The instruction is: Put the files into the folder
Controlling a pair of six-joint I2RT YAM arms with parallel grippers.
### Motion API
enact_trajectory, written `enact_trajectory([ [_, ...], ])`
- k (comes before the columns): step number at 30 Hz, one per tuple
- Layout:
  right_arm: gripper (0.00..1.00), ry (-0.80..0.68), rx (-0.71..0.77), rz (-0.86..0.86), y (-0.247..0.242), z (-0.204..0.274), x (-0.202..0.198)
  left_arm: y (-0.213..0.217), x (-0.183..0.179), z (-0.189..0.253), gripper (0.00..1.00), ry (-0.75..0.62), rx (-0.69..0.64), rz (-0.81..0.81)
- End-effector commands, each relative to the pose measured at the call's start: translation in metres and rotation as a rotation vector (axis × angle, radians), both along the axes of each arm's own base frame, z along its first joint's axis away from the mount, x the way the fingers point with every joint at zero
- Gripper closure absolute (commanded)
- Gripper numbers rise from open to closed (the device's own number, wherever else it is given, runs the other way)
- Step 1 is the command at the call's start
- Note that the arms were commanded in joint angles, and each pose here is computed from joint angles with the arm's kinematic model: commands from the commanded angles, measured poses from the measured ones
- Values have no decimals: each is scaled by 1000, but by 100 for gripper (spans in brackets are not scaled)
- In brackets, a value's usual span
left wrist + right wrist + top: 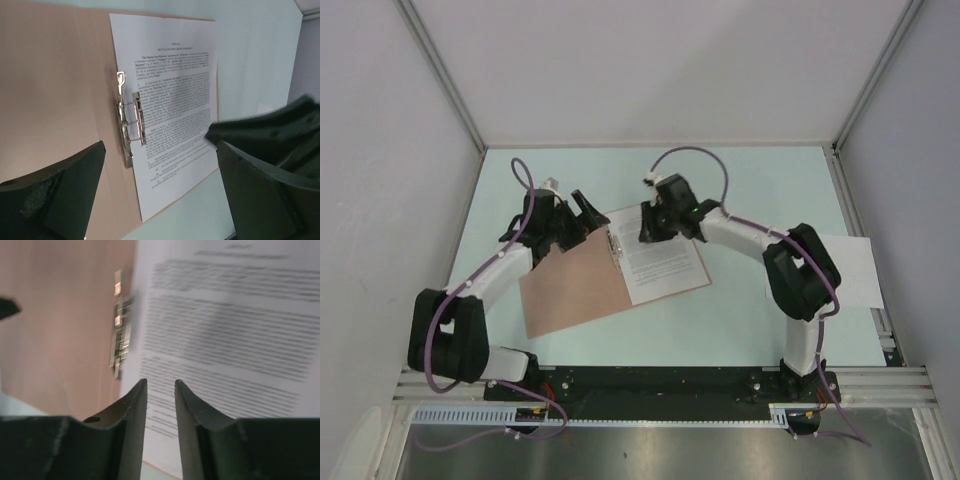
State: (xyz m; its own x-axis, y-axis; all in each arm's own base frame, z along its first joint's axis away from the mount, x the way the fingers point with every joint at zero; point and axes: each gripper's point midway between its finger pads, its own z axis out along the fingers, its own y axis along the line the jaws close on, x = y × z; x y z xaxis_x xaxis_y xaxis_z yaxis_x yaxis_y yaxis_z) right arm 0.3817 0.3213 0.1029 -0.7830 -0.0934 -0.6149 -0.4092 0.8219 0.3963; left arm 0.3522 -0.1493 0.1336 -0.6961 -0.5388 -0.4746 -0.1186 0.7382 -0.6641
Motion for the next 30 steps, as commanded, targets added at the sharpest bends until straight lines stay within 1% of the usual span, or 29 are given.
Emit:
enact_trajectory([
  [1,72,-81,36,37,55,0,-17,-3,29,8,1,-20,-75,-3],
  [2,75,-75,17,52,58,-11,-24,-8,36,8,1,-18,-94,-20],
  [3,83,-95,5,63,64,-14,-28,-11,38,4,2,6,-110,-31],
  [4,88,-96,-3,68,65,-18,-31,-11,44,-6,3,28,-113,-28],
  [5,92,-88,-19,68,62,-28,-34,-13,52,-3,2,4,-119,-25],
  [6,100,-87,-14,80,64,-32,-35,-13,57,-4,2,0,-123,-14],
  [11,100,-29,-48,103,61,-65,-41,-18,89,-24,3,46,-105,-24],
  [15,100,8,-48,91,56,-82,-43,-14,103,-31,3,45,-73,2],
  [20,100,54,-11,64,48,-88,-40,-17,106,-47,2,86,-85,0],
  [30,100,96,20,82,52,-94,-48,-30,100,-67,2,115,-95,-22],
])
